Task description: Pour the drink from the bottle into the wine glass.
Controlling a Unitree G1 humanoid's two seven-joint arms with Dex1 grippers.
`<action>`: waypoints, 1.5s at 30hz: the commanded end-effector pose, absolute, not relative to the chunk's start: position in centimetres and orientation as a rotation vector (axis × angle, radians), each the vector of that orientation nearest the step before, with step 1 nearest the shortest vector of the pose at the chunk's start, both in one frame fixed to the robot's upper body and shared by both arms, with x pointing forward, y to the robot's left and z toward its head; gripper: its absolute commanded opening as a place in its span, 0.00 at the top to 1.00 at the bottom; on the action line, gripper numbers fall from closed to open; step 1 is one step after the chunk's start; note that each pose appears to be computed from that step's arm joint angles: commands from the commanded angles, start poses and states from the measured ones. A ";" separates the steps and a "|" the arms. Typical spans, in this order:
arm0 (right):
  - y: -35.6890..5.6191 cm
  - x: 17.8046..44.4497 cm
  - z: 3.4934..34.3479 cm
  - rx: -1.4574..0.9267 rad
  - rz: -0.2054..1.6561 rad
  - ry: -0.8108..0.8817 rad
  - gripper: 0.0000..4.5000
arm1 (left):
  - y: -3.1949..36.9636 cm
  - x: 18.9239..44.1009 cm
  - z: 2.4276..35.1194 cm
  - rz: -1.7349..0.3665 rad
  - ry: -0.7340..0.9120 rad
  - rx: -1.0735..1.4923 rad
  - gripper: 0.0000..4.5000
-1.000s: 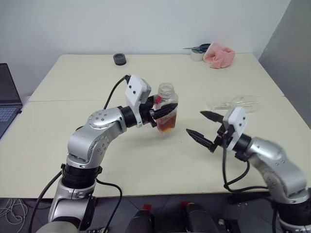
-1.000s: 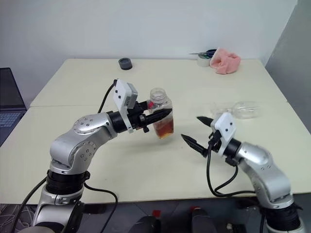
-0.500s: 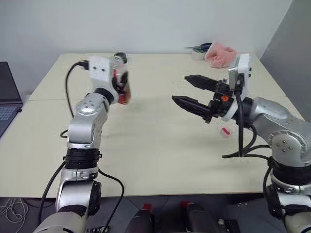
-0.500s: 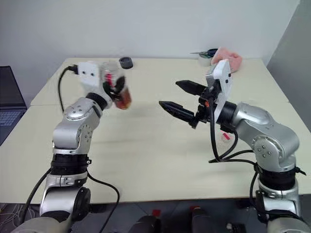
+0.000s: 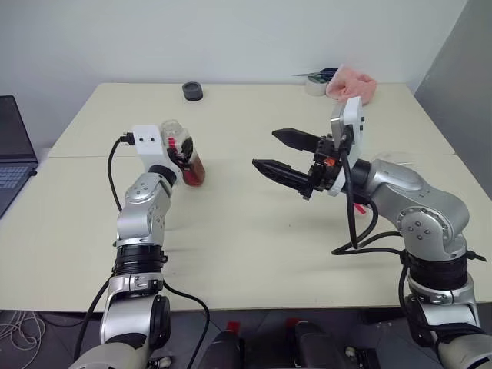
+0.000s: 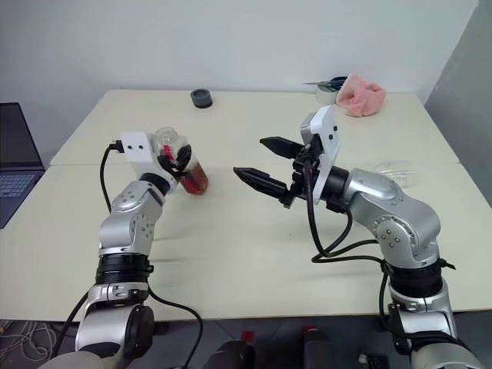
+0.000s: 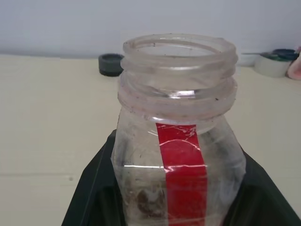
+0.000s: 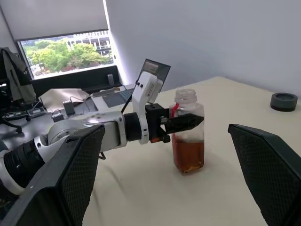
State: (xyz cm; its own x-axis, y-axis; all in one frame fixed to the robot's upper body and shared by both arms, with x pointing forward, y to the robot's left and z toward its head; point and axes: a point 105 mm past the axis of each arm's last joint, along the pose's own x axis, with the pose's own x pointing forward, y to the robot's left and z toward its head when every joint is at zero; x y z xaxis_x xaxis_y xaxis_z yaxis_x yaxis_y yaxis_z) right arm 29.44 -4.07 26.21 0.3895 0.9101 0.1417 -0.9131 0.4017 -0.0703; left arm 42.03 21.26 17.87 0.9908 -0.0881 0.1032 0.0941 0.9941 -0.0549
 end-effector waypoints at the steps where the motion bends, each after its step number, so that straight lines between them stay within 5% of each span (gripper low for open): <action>1: -4.1 28.9 27.0 0.025 1.155 -0.219 0.00 | 21.5 41.9 19.5 -0.104 -0.175 -0.025 0.57; 16: -4.3 29.2 27.3 0.045 1.125 -0.235 0.00 | 21.1 42.0 18.5 -0.115 -0.157 0.021 0.57; 25: -4.5 29.4 27.1 0.039 1.114 -0.233 0.00 | 21.8 41.4 17.2 -0.096 -0.118 0.027 0.01; 41: -6.1 29.3 24.2 0.043 1.011 -0.164 0.00 | 21.1 34.3 11.3 -0.133 0.109 0.020 0.01; 45: -9.0 30.7 22.4 0.040 0.848 -0.114 0.00 | 18.9 31.7 12.0 -0.336 0.155 0.089 0.01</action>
State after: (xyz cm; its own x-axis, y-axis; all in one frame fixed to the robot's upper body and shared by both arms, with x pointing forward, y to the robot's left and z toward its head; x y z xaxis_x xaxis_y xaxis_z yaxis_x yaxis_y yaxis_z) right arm 30.39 -7.57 21.32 0.6033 0.7943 0.0714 -0.7967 0.6042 0.0110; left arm 32.38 20.74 9.70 0.9524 -0.2119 -0.2194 0.2241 0.9740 0.0320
